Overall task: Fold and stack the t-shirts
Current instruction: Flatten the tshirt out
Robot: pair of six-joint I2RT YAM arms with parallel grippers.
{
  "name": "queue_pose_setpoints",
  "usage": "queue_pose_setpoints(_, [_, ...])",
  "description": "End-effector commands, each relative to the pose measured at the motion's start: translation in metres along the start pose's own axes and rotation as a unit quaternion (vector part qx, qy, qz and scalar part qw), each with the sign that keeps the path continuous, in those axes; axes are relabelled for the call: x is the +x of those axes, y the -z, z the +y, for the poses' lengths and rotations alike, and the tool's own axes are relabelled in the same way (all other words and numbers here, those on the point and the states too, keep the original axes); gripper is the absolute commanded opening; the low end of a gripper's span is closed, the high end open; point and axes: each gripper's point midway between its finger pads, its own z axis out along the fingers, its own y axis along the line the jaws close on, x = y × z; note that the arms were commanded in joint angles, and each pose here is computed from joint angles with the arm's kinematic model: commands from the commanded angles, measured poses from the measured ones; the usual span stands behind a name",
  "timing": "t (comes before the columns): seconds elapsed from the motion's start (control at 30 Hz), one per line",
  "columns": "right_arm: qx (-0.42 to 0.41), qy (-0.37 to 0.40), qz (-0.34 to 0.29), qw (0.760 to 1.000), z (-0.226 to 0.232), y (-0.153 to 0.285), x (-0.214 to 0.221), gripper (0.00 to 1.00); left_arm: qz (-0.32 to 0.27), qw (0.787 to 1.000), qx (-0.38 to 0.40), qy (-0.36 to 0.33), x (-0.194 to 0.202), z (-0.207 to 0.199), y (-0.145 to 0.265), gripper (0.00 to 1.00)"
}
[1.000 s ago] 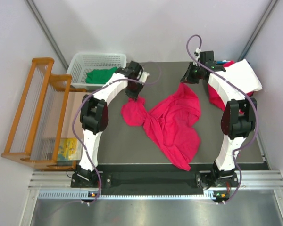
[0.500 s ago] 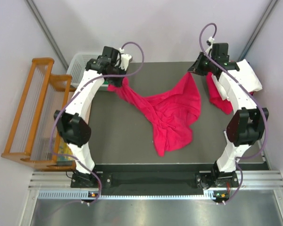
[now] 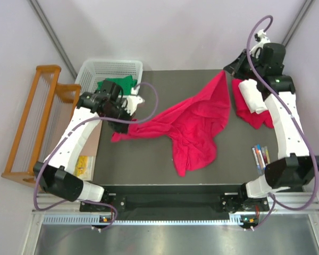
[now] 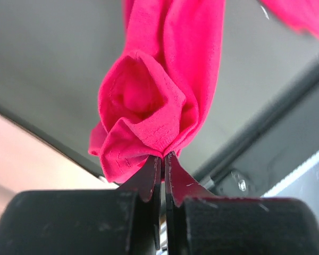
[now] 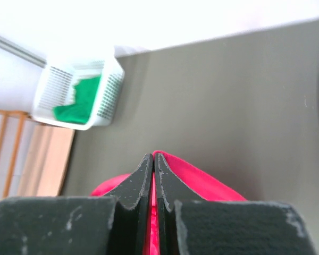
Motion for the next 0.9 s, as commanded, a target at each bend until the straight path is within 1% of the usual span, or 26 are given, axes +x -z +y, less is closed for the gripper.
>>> queue_pose_setpoints(0.0, [-0.037,0.032,-0.065,0.997,0.033,0.049,-0.031,0.0,0.092,0.989,0.112,-0.04,0.066,-0.044,0.001,0.01])
queue_pose_setpoints(0.07, [-0.043,0.039,-0.078,0.995,0.042,0.064,-0.035,0.0,0.13,0.98,0.144,-0.034,0.088,-0.055,-0.003,0.07])
queue_pose_setpoints(0.13, [-0.049,0.046,-0.089,0.994,0.049,0.078,-0.037,0.0,0.145,0.977,0.151,-0.033,0.099,-0.057,-0.007,0.16])
queue_pose_setpoints(0.17, [-0.051,0.048,-0.093,0.993,0.051,0.084,-0.038,0.0,0.156,0.974,0.16,-0.031,0.106,-0.059,-0.011,0.35])
queue_pose_setpoints(0.2, [-0.053,0.049,-0.093,0.993,0.052,0.086,-0.037,0.0,0.162,0.973,0.163,-0.032,0.11,-0.06,-0.012,0.49])
queue_pose_setpoints(0.23, [-0.055,0.054,-0.098,0.992,0.055,0.092,-0.037,0.0,0.165,0.972,0.163,-0.027,0.11,-0.059,-0.014,0.59])
queue_pose_setpoints(0.27, [-0.055,0.055,-0.099,0.992,0.055,0.094,-0.037,0.0,0.161,0.974,0.157,-0.029,0.107,-0.055,-0.019,0.73])
queue_pose_setpoints(0.33, [-0.052,0.056,-0.095,0.993,0.054,0.094,-0.035,0.0,0.157,0.977,0.14,-0.017,0.1,-0.048,-0.028,0.82])
queue_pose_setpoints(0.4, [-0.05,0.054,-0.092,0.993,0.052,0.093,-0.035,0.0,0.13,0.985,0.114,-0.009,0.083,-0.036,-0.037,0.85])
queue_pose_setpoints(0.5, [-0.053,0.051,-0.087,0.994,0.052,0.09,-0.032,0.0,0.104,0.991,0.087,0.017,0.058,-0.02,-0.053,0.86])
queue_pose_setpoints(0.57, [-0.053,0.049,-0.088,0.994,0.052,0.09,-0.033,0.0,0.107,0.989,0.086,0.049,0.05,-0.016,-0.068,0.86])
queue_pose_setpoints(0.6, [-0.053,0.049,-0.085,0.994,0.051,0.089,-0.032,0.0,0.098,0.991,0.073,0.053,0.042,-0.01,-0.078,0.89])
queue_pose_setpoints(0.63, [-0.053,0.049,-0.086,0.994,0.051,0.089,-0.032,0.0,0.112,0.99,0.068,0.062,0.045,-0.007,-0.09,0.89])
queue_pose_setpoints(0.67, [-0.053,0.047,-0.085,0.994,0.051,0.087,-0.032,0.0,0.115,0.99,0.058,0.06,0.041,-0.011,-0.098,0.89])
queue_pose_setpoints(0.73, [-0.053,0.047,-0.082,0.994,0.049,0.084,-0.031,0.0,0.119,0.991,0.021,0.048,0.039,-0.002,-0.119,0.88])
queue_pose_setpoints(0.77, [-0.054,0.046,-0.081,0.994,0.05,0.083,-0.031,0.0,0.12,0.991,0.015,0.051,0.038,-0.003,-0.125,0.88])
queue_pose_setpoints(0.8, [-0.053,0.044,-0.077,0.995,0.048,0.08,-0.029,0.0,0.127,0.99,0.018,0.049,0.038,-0.006,-0.133,0.87])
queue_pose_setpoints(0.87, [-0.055,0.042,-0.078,0.994,0.049,0.081,-0.03,0.0,0.123,0.99,0.025,0.06,0.03,-0.008,-0.14,0.84])
